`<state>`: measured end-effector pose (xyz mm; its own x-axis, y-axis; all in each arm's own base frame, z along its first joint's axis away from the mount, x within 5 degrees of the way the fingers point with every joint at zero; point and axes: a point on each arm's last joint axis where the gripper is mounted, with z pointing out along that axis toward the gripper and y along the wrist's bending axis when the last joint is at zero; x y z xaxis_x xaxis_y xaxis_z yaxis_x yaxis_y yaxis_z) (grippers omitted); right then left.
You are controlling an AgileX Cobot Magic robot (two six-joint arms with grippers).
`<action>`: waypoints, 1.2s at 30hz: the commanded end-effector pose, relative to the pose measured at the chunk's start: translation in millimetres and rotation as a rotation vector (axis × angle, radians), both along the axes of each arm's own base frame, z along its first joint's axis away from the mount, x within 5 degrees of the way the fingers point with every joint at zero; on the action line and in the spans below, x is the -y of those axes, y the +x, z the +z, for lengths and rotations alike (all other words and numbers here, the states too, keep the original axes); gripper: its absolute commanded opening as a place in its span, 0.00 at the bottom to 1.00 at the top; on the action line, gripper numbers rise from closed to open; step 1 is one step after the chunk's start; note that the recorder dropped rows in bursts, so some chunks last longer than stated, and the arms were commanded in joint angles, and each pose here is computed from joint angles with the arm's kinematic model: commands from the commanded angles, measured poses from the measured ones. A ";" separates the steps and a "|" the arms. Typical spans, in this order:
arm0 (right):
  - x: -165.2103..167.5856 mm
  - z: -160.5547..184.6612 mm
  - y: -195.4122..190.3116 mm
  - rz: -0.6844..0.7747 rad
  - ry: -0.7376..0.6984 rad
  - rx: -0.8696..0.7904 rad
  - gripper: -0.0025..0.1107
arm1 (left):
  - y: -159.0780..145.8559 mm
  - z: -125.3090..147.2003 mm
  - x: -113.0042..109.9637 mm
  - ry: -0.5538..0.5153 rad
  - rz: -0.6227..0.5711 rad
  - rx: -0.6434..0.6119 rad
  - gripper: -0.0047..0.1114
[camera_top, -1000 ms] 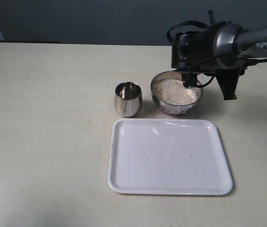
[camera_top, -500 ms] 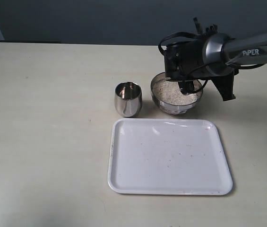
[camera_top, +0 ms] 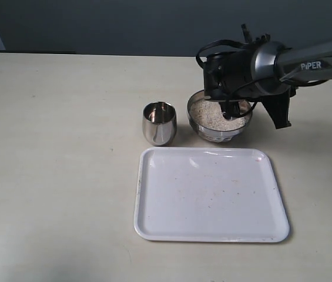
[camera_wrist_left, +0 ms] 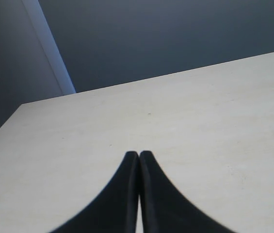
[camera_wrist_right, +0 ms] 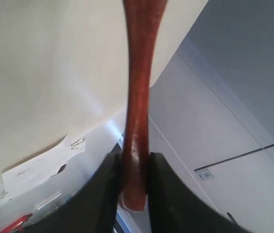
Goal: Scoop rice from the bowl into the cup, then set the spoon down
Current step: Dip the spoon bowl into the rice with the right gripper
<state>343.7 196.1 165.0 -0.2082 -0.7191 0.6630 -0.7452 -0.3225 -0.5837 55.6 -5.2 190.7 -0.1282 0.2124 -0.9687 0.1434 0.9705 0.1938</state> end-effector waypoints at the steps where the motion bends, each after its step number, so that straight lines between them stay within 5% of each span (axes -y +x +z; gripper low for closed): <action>1: -9.2 -0.5 -4.3 0.029 0.001 -0.011 0.02 | -0.4 1.1 -0.1 -0.006 0.002 0.007 0.04; 36: -13.8 -30.3 -6.5 0.063 -0.047 -0.141 0.02 | -0.4 1.1 -0.2 -0.004 0.002 0.007 0.04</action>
